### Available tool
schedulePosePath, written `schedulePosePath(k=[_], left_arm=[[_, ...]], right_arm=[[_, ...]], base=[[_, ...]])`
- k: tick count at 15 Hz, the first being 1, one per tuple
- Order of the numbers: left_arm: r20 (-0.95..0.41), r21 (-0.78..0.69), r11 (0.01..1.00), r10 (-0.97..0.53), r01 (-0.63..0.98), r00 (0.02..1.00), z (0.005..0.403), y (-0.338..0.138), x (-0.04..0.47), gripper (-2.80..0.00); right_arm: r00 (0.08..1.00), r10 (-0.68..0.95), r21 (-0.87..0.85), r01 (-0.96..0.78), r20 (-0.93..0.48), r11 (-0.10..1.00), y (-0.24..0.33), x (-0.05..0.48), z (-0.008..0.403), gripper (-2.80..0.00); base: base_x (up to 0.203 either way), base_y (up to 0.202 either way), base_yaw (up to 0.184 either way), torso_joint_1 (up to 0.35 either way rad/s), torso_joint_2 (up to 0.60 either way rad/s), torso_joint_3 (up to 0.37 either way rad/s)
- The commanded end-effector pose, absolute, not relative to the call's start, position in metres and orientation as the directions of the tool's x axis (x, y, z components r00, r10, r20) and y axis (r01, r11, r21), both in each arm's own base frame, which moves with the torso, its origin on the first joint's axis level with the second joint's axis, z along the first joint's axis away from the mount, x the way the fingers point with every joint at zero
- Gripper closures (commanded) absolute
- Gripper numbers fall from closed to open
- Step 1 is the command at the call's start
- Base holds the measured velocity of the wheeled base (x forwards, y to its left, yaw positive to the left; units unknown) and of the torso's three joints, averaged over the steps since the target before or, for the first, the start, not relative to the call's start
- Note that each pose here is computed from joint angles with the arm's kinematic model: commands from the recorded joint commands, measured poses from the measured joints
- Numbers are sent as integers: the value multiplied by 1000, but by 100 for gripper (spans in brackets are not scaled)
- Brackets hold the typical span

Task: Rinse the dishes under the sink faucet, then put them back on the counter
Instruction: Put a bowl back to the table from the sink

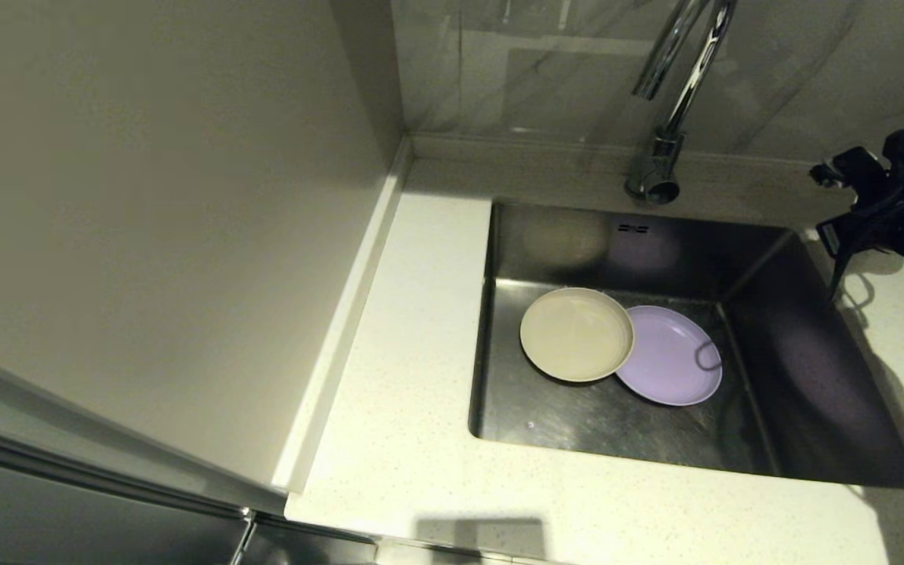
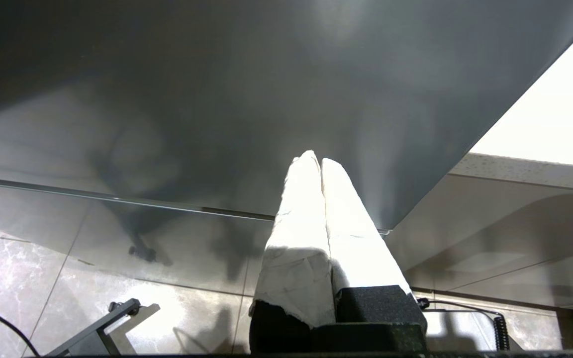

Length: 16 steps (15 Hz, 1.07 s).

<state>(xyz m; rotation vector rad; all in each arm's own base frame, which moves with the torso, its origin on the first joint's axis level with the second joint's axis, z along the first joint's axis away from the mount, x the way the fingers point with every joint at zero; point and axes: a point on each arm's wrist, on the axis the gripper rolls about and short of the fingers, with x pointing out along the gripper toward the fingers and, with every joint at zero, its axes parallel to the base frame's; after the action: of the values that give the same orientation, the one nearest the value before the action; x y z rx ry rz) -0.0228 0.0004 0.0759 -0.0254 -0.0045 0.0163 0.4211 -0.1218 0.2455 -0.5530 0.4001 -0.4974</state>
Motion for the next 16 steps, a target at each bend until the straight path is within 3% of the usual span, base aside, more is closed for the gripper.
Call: schedulePosePath(k=[1,12,13,16], left_arm=[[8,-26,1000,15,-15,1000,76,0,-23,0],[8,-26,1000,17,-17,1000,76,0,-23,0],[8,-25,1000,17,-17,1000,76,0,-23,0],[8,-26,1000,17,-17,1000,76,0,-23,0]], right_arm=[[805,-548,-587,336,-228,737,-122,417,246,0],[773,-550,-599,287,-317,748,-123,408,221,0],[771,-552,-599,288,-318,747,-125,408,220,-280],[749,-585,-611,313,-313,727,-133,409,216,-280]], base=[[0,0,0,0,0,0],[0,0,0,0,0,0],[0,0,0,0,0,0],[0,0,0,0,0,0]])
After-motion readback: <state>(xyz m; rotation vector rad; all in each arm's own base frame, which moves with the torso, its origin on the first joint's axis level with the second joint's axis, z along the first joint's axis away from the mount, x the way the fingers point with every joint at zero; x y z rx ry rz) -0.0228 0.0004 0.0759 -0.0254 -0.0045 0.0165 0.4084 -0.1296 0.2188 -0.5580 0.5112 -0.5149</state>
